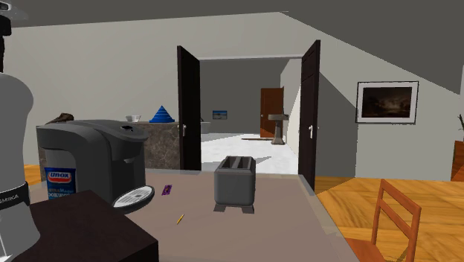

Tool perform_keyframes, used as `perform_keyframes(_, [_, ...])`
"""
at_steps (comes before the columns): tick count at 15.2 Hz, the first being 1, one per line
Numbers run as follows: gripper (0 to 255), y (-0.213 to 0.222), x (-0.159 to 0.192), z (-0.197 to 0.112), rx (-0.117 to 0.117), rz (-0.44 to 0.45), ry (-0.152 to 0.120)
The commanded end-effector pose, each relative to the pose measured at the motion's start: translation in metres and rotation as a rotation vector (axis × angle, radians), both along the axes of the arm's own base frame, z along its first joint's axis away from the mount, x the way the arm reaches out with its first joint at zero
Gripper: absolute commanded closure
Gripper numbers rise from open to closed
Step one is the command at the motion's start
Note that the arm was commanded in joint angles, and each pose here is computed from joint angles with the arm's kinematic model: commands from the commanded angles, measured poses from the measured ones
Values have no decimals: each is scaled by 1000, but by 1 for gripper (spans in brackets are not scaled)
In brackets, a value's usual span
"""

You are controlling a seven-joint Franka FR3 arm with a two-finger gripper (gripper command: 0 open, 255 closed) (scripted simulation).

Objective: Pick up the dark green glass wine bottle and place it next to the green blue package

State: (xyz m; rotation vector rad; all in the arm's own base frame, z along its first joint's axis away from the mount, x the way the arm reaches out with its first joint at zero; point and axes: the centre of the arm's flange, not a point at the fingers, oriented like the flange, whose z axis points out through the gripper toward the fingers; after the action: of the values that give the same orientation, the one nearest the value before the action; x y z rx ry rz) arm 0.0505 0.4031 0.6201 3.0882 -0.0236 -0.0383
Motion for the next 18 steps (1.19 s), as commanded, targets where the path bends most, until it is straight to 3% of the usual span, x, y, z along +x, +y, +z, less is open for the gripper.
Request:
perform_keyframes(1, [255,0,0,-11,1,0,0])
perform_keyframes(18, [255,0,0,-101,1,0,0])
